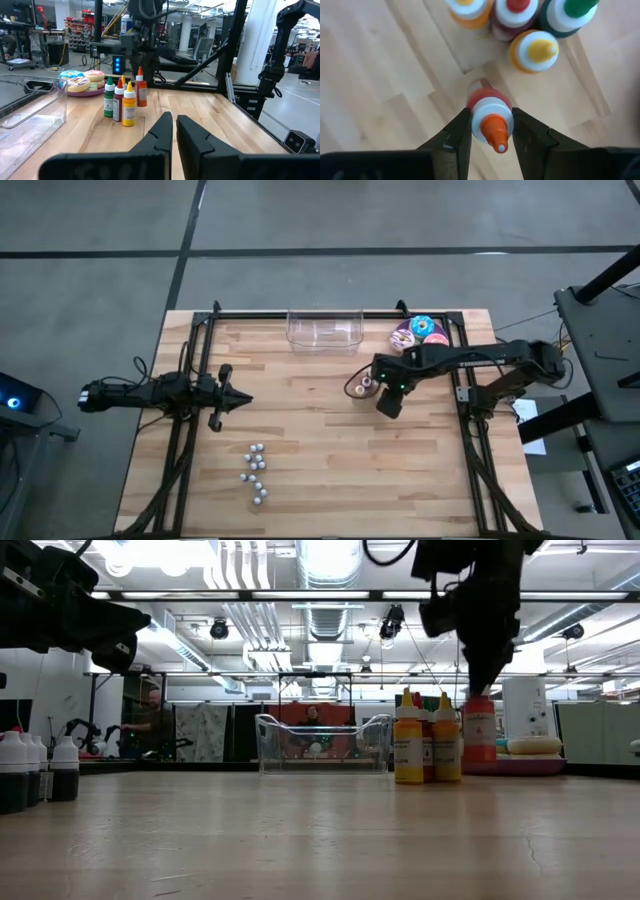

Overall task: Pick & Place food coloring
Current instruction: Put the large orange food coloring bottle into the transparent bin

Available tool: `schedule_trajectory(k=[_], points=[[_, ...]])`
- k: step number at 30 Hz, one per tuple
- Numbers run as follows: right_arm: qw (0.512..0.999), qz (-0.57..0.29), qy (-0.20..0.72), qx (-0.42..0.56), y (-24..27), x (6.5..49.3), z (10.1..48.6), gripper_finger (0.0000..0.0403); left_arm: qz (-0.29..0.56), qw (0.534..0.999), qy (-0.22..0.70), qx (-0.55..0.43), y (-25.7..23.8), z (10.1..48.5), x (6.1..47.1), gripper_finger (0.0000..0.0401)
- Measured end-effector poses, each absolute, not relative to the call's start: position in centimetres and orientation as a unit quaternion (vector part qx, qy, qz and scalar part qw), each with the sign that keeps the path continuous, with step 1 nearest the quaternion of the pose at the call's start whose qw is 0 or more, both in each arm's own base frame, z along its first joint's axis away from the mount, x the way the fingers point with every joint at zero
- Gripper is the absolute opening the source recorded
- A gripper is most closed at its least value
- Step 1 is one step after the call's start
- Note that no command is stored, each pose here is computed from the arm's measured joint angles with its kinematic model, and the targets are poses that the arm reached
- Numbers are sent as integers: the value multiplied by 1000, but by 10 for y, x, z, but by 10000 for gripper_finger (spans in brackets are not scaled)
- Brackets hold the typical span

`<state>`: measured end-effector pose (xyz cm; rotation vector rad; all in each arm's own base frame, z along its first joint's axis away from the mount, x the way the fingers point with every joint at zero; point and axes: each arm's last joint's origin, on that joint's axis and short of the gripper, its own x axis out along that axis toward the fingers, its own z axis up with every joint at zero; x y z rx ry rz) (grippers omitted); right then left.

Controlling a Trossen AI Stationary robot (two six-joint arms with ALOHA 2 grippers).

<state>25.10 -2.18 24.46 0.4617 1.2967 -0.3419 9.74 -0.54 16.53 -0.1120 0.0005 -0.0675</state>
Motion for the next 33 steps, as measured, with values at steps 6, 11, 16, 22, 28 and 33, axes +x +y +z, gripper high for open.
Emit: schedule_trajectory(k=[6,11,16,22,28,33], points=[[780,-111,566,242,-17,235,268,106,-34,998,0,-56,-5,165,97,0],[810,-70,527,246,-16,227,294,106,-34,998,0,-56,-5,165,97,0],[841,-45,496,210,-23,228,322,106,-34,998,0,-56,-5,165,97,0],[868,-33,474,145,-42,234,347,106,-34,998,0,-56,-5,165,97,0],[882,-27,466,70,-69,246,356,105,-34,998,0,-56,-5,165,97,0],[883,-35,466,46,-90,255,358,105,-34,998,0,-56,-5,165,97,0]])
